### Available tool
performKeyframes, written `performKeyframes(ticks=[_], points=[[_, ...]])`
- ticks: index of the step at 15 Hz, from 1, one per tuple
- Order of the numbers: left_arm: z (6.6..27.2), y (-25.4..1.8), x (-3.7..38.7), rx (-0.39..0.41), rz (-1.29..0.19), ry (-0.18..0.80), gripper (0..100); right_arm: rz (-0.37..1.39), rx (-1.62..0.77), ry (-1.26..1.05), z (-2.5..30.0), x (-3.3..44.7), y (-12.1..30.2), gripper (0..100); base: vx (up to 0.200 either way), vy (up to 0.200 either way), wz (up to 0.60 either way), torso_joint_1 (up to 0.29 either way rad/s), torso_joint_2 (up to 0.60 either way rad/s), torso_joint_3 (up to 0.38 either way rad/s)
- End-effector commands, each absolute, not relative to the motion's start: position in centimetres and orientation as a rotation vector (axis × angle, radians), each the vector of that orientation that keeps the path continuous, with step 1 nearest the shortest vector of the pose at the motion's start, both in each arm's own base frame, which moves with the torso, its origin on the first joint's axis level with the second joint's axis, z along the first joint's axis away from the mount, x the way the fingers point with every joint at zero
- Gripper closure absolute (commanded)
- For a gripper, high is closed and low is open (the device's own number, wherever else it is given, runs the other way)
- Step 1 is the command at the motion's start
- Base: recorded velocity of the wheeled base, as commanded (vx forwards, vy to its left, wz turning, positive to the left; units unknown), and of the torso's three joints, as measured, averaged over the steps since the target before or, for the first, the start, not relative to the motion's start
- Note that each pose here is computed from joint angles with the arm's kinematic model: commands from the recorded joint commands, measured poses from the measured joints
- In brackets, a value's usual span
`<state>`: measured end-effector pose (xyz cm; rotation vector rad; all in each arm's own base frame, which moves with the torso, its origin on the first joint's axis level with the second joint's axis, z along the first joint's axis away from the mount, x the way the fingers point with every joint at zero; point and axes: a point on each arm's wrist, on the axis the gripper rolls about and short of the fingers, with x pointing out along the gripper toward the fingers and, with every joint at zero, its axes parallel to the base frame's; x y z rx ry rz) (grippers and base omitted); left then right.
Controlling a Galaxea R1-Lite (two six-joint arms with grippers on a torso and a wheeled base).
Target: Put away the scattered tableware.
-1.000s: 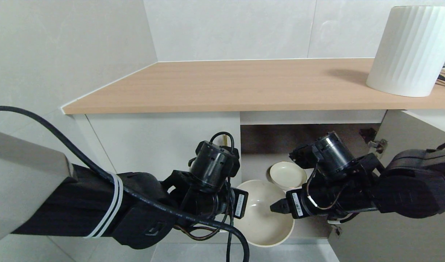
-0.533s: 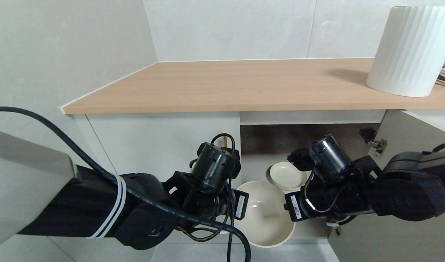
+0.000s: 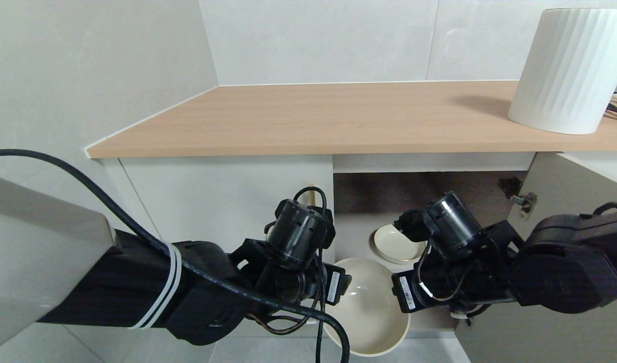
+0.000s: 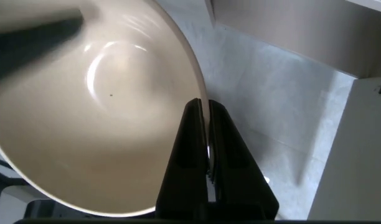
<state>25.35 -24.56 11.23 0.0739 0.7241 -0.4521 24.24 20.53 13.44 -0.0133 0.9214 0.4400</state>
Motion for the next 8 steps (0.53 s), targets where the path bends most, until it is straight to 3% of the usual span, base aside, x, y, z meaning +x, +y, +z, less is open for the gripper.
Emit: performKeyframes(ticks=[1,4,8], points=[[11.6,-24.5,25.3,0.068,-0.453,0.715,0,0.434,-0.024,0.937,12.9,24.2,20.5,100,0.0,0.0,0.0,0.0,0.0,0.0],[12.1,-24.2,25.2,0.068,-0.433,0.697,0,0.348,-0.041,0.987,10.8,25.4,19.9,100,0.0,0.0,0.0,0.0,0.0,0.0],[12.5,-24.1,25.1,0.061,-0.431,0.684,0,0.162,0.129,1.012,9.1,29.5,18.6,100,0.0,0.0,0.0,0.0,0.0,0.0]])
